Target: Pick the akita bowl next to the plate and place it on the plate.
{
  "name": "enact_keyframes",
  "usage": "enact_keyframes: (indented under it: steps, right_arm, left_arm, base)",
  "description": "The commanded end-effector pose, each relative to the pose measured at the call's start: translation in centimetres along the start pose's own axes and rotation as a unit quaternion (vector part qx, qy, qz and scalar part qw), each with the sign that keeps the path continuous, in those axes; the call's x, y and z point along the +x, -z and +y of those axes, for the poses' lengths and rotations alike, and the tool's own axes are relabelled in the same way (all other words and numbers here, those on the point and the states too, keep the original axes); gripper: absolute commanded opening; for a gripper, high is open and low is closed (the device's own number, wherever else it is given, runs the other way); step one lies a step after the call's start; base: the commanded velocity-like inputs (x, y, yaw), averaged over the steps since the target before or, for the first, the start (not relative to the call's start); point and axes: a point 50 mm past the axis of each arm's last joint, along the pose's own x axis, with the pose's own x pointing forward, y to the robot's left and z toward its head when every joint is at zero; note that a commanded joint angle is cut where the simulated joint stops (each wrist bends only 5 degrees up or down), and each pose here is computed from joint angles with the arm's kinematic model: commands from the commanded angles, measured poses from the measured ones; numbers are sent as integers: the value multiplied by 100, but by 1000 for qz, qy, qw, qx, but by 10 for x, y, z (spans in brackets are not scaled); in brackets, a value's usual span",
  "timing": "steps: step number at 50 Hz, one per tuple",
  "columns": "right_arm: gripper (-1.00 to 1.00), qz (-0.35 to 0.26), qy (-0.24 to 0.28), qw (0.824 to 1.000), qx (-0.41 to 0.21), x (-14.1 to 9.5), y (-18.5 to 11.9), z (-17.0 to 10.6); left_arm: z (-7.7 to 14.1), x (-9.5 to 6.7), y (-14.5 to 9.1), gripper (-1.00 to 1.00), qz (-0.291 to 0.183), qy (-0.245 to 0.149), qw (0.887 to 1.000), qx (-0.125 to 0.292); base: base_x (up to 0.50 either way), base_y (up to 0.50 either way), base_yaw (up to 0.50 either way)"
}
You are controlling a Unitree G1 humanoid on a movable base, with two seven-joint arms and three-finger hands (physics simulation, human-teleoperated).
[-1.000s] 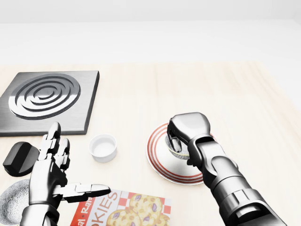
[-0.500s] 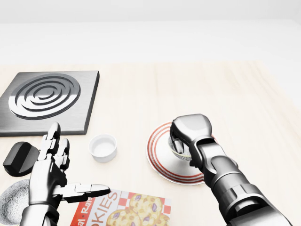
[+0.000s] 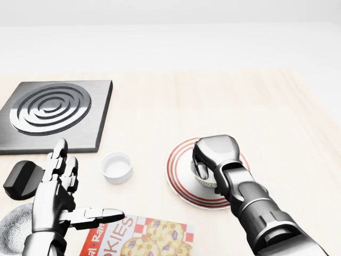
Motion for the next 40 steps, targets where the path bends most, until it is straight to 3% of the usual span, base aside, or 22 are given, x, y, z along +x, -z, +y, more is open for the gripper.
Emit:
enact_keyframes:
  steps: [1, 12, 13, 22, 40]
  right_arm:
    - [-100, 1, 7, 1000, 0, 0, 0, -2]
    - [-100, 6, 37, 999, 12, 4, 2, -15]
    - [100, 7, 44, 999, 15, 4, 2, -17]
    - [100, 11, 63, 998, 26, 6, 4, -24]
    - [100, 15, 31, 998, 44, 3, 14, -26]
  left_arm:
    - [0, 0, 1, 100, 0, -1, 1000, 0]
    - [1, 0, 0, 100, 0, -6, 1000, 3]
    - [1, 0, 0, 100, -1, -7, 1000, 3]
    - [2, 1, 1, 100, -1, -8, 1000, 3]
    - [2, 1, -1, 100, -2, -8, 1000, 4]
  base:
    - [0, 0, 0]
    - [0, 0, 0]
    - [0, 0, 0]
    - [0, 0, 0]
    - [0, 0, 0]
